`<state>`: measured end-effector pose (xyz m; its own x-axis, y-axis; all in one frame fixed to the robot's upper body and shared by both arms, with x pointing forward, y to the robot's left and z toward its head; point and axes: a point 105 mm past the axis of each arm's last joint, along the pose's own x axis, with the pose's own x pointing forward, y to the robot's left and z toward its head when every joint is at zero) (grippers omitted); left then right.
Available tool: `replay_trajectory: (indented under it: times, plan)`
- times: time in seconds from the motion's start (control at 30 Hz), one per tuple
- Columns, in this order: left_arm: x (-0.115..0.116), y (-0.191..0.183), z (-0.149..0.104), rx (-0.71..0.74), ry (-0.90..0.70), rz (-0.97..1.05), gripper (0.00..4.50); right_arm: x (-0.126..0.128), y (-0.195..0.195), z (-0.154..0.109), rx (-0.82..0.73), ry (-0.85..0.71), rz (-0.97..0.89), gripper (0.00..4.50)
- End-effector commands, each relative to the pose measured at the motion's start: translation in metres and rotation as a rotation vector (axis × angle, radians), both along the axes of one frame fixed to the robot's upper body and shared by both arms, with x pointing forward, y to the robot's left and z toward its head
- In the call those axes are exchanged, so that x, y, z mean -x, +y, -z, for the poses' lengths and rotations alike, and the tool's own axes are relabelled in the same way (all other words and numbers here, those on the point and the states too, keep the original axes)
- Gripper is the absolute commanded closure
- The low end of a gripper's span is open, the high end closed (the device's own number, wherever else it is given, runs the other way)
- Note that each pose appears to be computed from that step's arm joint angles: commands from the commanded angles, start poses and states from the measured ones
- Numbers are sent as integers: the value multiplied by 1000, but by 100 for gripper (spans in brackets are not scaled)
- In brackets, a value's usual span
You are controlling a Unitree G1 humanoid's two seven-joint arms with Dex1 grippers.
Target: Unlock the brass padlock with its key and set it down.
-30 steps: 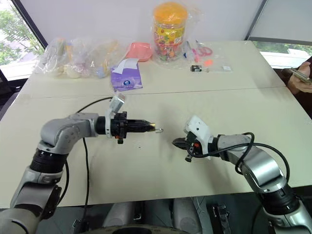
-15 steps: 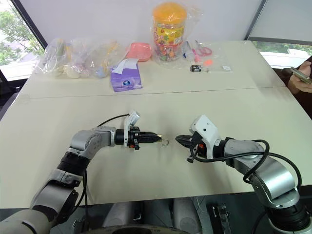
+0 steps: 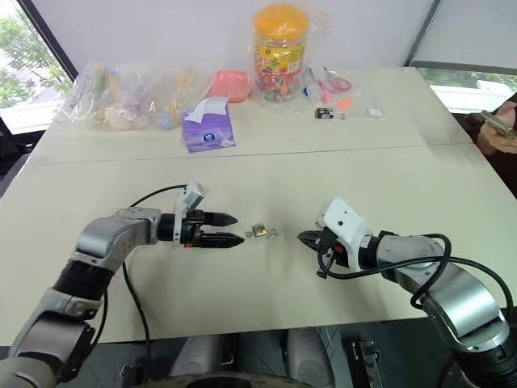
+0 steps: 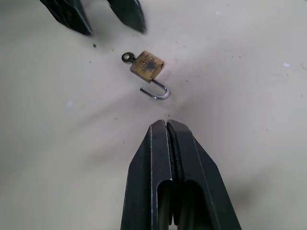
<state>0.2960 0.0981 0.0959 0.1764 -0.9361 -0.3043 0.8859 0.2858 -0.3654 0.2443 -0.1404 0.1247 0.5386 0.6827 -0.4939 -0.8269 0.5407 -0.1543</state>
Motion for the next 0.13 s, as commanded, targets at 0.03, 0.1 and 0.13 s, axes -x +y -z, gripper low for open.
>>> replay_trajectory:
  times: [0.03,0.1,0.13]
  plan:
    - [10,4,-28,10,-126,66,7,1,-3,-9,34,-48,-34,450]
    - [15,7,-35,8,-151,81,7,0,-5,-11,46,-53,-39,450]
    - [17,8,-38,8,-160,89,7,0,-6,-11,52,-54,-44,450]
